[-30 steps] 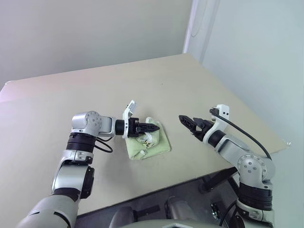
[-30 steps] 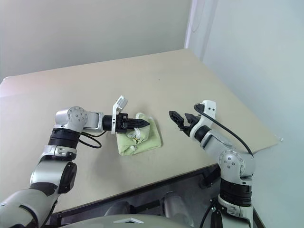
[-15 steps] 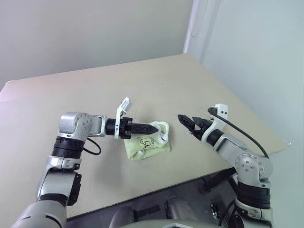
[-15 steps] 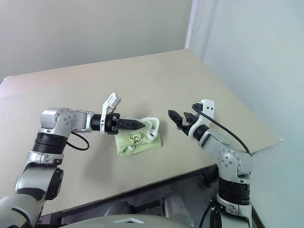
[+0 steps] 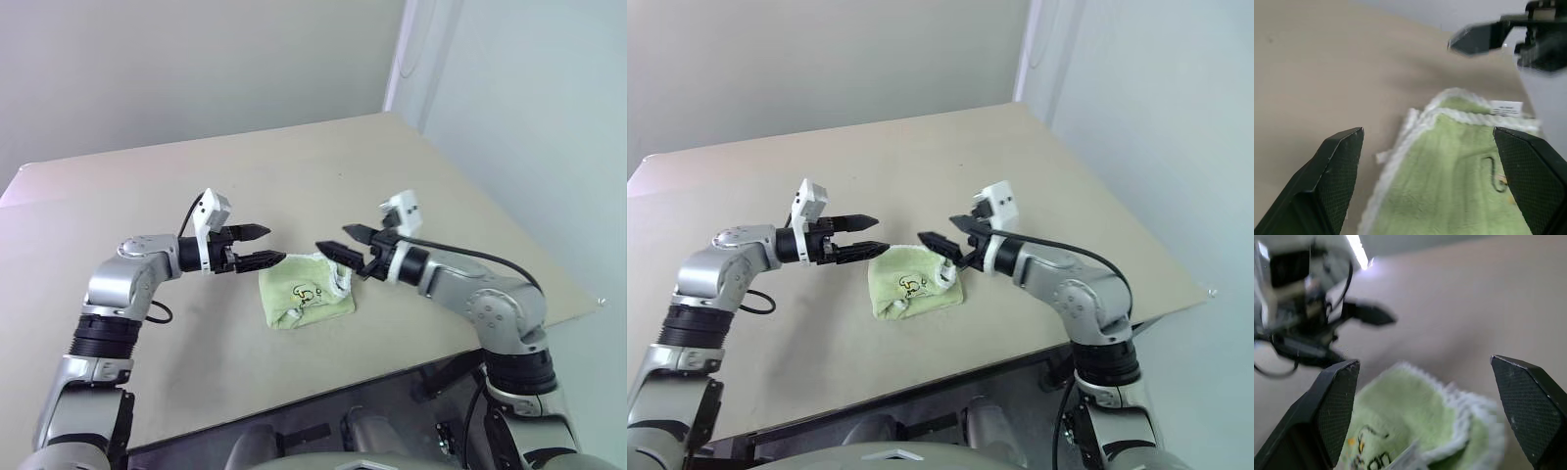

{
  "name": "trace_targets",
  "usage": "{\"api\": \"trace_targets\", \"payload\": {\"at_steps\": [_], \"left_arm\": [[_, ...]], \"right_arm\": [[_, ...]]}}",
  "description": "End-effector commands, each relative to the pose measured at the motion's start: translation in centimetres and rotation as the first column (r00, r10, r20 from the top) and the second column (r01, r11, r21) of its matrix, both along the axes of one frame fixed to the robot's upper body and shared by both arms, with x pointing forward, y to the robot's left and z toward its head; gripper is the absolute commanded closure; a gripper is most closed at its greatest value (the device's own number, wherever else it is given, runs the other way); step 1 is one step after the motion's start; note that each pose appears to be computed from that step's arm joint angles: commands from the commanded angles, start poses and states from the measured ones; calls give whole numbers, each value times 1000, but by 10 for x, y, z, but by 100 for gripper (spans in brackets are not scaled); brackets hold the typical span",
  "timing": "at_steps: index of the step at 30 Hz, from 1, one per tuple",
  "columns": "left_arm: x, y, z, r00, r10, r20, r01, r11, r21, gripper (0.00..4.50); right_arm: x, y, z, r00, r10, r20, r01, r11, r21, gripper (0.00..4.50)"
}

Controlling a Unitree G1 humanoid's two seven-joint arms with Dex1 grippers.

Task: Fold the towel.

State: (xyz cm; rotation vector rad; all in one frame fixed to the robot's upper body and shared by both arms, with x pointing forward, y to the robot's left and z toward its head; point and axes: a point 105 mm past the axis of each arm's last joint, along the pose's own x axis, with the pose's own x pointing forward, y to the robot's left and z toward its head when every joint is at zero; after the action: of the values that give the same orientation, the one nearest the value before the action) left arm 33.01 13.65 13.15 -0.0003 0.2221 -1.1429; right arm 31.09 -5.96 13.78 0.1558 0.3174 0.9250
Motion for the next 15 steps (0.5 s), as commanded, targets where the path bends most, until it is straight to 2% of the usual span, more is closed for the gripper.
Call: {"api": "trace_targets", "payload": {"at_steps": [1,4,8,11,15], "left_arm": [[-5,-5,3,995,-32,97,28,999,38,4],[-10,-9,-6,992,-45,114,39,998,59,4],[-21,-16,-33,987,-84,139,64,987,146,4],[-29,-20,-59,977,-134,164,90,964,249,4],[-26,-17,-83,975,-123,184,63,951,302,4]], "right_arm": [[1,7,-2,998,44,49,-42,998,-48,0],[3,9,-13,997,58,41,-55,995,-89,0],[5,8,-33,999,51,18,-48,989,-141,0],[1,8,-58,999,54,-2,-53,975,-217,0],[-2,8,-85,999,34,-12,-36,957,-287,0]]}}
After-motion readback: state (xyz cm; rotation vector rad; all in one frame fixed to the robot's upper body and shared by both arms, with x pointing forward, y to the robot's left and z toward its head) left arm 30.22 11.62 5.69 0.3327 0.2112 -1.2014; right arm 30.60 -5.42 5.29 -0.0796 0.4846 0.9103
